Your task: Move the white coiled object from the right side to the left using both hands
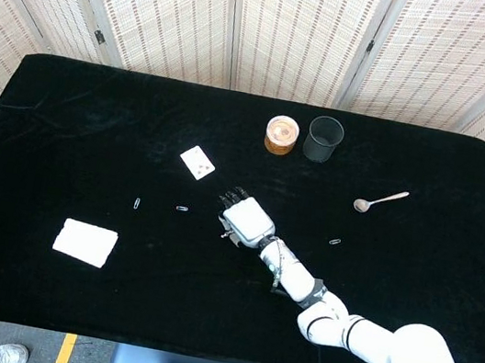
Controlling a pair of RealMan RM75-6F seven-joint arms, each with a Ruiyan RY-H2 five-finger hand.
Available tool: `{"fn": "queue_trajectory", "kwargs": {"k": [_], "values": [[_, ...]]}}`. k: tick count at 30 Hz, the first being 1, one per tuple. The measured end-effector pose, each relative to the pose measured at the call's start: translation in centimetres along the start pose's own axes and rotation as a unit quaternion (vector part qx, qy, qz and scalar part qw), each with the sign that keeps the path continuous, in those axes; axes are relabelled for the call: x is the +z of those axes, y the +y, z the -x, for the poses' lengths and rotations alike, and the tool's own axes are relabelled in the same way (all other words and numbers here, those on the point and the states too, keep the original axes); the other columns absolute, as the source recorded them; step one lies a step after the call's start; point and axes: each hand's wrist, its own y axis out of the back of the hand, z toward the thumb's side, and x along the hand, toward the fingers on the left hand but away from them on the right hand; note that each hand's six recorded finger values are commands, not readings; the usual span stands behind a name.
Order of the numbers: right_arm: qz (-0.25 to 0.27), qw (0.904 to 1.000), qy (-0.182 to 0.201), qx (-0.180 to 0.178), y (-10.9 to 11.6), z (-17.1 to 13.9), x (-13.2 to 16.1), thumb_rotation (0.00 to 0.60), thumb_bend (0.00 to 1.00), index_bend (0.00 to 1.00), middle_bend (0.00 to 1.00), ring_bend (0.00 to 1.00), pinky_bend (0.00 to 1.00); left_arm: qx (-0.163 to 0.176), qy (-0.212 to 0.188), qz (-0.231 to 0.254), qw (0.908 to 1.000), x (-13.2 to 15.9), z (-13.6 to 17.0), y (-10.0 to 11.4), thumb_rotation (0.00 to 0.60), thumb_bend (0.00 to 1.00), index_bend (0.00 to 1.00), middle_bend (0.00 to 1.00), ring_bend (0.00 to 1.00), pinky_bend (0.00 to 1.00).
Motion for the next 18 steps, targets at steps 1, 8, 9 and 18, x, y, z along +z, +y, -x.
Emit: {"fn": "queue_trajectory", "kwargs": {"k": [1,8,9,18], "values": [[0.0,1.0,0.0,0.0,0.0,0.1,0.0,0.6,0.55,0.88,0.21,0.15,0.1,0.0,0.0,0.0,1.0,0.0,0.0,0.0,0.6,0.15,0.0,0.0,0.18,0.33],[0.0,1.0,-0.001,0.0,0.1,0.6,0.0,0.6,0.55,0.88,0.21,0.15,0.1,0.001,0.003,0.003,1.0,-0.2,0.0,0.1,0.6,0.15,0.0,0.0,0.18,0.33],[0.001,1.0,0.0,-0.001,0.1,0.6,0.0,0.6,0.55,0.88,0.21,0.15,0.1,0.001,0.004,0.003,1.0,-0.2,0.0,0.1,0.6,0.15,0.0,0.0,0.18,0.33],[0.005,0.9994,0.027,-0.018,0.9,-0.5,1.4,0.6,0.55,0.88,0.21,0.15,0.1,0.001,0.006,0.005,1.0,-0.4,-0.1,0.2,0.6,0.15,0.0,0.0,0.18,0.33]]}}
